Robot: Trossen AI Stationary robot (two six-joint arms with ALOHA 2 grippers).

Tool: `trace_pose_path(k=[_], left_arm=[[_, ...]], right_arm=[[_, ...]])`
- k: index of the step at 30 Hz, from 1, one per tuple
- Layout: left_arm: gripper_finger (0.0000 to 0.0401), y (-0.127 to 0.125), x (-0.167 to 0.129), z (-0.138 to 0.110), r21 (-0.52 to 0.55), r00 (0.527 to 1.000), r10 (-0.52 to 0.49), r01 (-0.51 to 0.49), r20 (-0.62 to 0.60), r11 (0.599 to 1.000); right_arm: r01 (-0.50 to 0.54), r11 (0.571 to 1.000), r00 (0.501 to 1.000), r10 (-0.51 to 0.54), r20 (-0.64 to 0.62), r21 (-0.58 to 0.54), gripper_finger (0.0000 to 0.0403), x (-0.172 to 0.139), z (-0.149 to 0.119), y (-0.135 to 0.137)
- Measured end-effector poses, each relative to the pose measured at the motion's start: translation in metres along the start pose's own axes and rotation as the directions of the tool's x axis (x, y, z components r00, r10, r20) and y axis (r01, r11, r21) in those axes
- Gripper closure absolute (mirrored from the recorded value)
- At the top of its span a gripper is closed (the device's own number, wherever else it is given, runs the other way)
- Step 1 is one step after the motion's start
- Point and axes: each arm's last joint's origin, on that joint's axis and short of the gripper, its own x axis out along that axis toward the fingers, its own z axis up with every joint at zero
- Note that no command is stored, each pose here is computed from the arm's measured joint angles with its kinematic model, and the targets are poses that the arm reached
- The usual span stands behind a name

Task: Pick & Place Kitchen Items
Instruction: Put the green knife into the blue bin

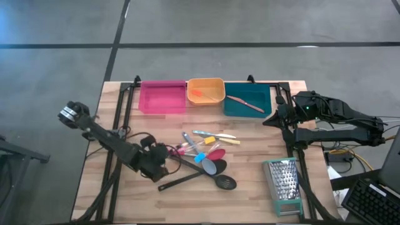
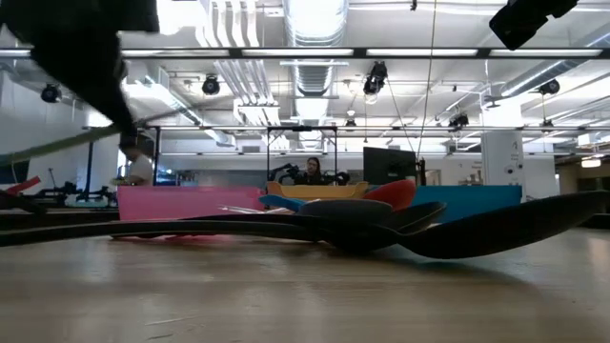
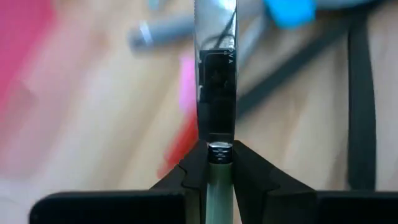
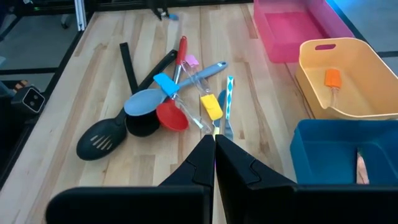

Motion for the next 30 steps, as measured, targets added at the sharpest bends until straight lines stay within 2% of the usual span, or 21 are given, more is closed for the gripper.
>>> trace_pose_path(k=[3,8,12,16,21,23,26,30], left_arm=[[0.0352,0.002,-0.008,0.01,0.067,0.985,0.028,-0.04,0.169,0.997],[0.0352,-0.004,-0.018,0.028,0.172,0.92,0.011,-0.085,0.392,0.981],[0.0352,-0.011,-0.022,0.045,0.244,0.864,-0.028,-0.111,0.502,0.963],[0.0352,-0.015,-0.018,0.058,0.297,0.826,-0.061,-0.132,0.56,0.946],[0.0352,-0.006,-0.003,0.073,0.338,0.765,-0.182,-0.049,0.617,0.94],[0.0352,0.0,0.005,0.078,0.364,0.717,-0.25,-0.005,0.65,0.931],[0.0352,0.014,0.015,0.085,0.389,0.627,-0.339,0.061,0.702,0.919],[0.0352,0.035,0.028,0.091,0.412,0.53,-0.42,0.141,0.737,0.9]], right_arm=[[0.0,1.0,1.0,0.0,0.0,0.004,0.0394,0.0,0.0,0.0],[0.0,1.0,1.0,0.0,0.006,0.003,0.0394,0.0,0.001,0.0],[0.001,1.0,0.999,-0.001,0.049,0.004,0.0394,0.003,0.007,-0.001],[-0.002,1.0,0.99,0.001,0.143,0.007,0.0394,0.007,0.018,-0.002],[-0.011,1.0,0.979,0.007,0.204,0.018,0.0394,0.022,0.023,-0.005],[-0.023,1.0,0.98,0.022,0.199,0.002,0.0394,0.032,0.02,-0.007],[-0.1,0.994,0.969,0.105,0.223,-0.037,0.0394,0.049,0.014,-0.008],[-0.206,0.972,0.923,0.23,0.308,-0.109,0.0394,0.07,0.009,-0.009]])
